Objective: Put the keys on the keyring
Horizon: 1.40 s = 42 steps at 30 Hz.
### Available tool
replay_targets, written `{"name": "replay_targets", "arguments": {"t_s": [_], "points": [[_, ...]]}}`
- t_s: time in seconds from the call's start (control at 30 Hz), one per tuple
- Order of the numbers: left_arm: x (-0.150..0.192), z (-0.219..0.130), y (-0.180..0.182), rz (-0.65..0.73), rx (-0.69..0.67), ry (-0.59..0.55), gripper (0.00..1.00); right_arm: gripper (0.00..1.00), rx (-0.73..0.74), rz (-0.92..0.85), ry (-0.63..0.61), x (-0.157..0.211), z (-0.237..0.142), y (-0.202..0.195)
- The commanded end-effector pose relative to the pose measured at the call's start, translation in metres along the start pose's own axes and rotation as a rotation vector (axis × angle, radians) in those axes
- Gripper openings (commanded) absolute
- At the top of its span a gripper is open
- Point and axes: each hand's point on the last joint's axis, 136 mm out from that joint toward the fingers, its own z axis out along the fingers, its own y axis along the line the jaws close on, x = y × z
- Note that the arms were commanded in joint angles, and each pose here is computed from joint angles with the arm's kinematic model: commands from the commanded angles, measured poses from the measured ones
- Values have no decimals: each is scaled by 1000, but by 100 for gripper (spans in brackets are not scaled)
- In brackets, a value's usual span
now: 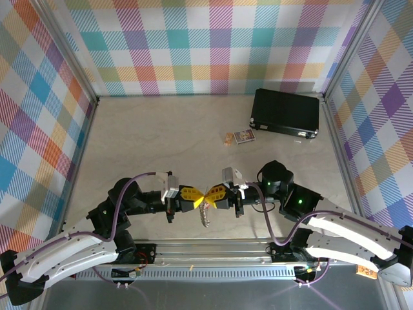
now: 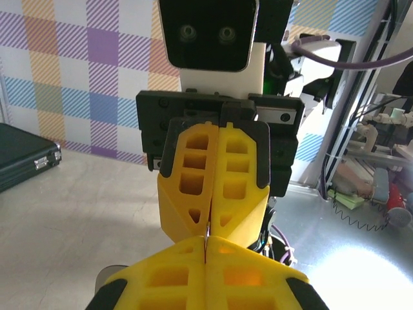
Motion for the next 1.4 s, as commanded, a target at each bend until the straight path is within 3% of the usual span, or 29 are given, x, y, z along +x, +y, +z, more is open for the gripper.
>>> {"name": "replay_targets", "arguments": {"t_s": [0.0,0.17,0.43,0.73,0.97,1.13,1.37], "points": [[-11,-4,4,33,-50,7,9,0,18,-118,53,-10,-7,1],[-6,-9,12,44,-113,87,23,0,39,-201,219,-2,-14,-4],[-2,-7,12,39,-108,179,25,0,72,-215,355,-1,-13,-18],[4,3,12,25,-78,210,26,0,67,-227,387,-3,-8,-18],[4,9,14,41,-74,222,22,0,42,-237,406,2,-4,-14],[5,11,15,40,-71,232,10,0,40,-242,414,3,-3,-14],[14,14,19,40,-78,267,8,0,14,-245,389,0,-3,-8]]}}
